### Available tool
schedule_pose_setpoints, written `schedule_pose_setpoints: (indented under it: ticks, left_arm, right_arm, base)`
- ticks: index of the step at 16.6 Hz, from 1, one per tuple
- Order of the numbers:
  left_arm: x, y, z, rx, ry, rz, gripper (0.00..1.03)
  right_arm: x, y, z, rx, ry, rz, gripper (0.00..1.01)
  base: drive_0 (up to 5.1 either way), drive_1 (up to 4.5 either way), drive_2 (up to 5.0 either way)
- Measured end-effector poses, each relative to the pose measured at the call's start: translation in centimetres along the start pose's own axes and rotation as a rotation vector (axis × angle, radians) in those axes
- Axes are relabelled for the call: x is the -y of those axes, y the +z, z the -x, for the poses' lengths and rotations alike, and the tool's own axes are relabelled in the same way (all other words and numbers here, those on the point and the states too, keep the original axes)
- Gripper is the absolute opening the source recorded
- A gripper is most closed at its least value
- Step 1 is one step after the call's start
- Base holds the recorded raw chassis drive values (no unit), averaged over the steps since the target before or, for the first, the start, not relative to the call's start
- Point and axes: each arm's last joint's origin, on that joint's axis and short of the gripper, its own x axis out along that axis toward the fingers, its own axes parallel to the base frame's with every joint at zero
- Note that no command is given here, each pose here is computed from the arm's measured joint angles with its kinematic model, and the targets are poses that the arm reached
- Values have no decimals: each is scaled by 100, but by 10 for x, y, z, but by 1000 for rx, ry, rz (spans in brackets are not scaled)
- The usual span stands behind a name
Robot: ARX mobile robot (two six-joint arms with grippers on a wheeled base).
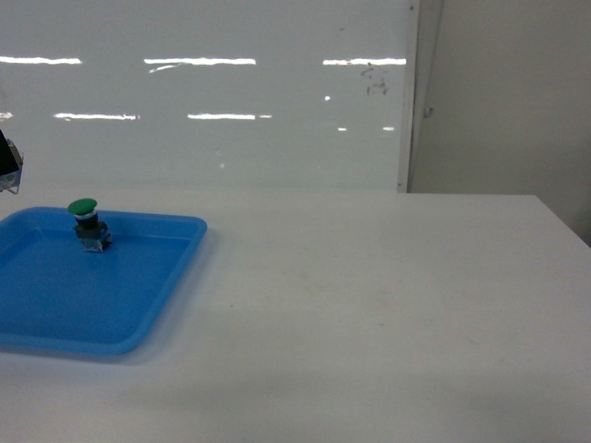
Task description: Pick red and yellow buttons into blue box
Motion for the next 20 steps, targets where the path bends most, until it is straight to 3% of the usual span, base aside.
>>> schedule_pose_setpoints:
  ticks: [20]
  left_arm:
    - [0,0,0,-1,1,0,23]
  right_arm:
    - [0,0,0,1,-1,0,29]
  base:
    - [465,-385,-72]
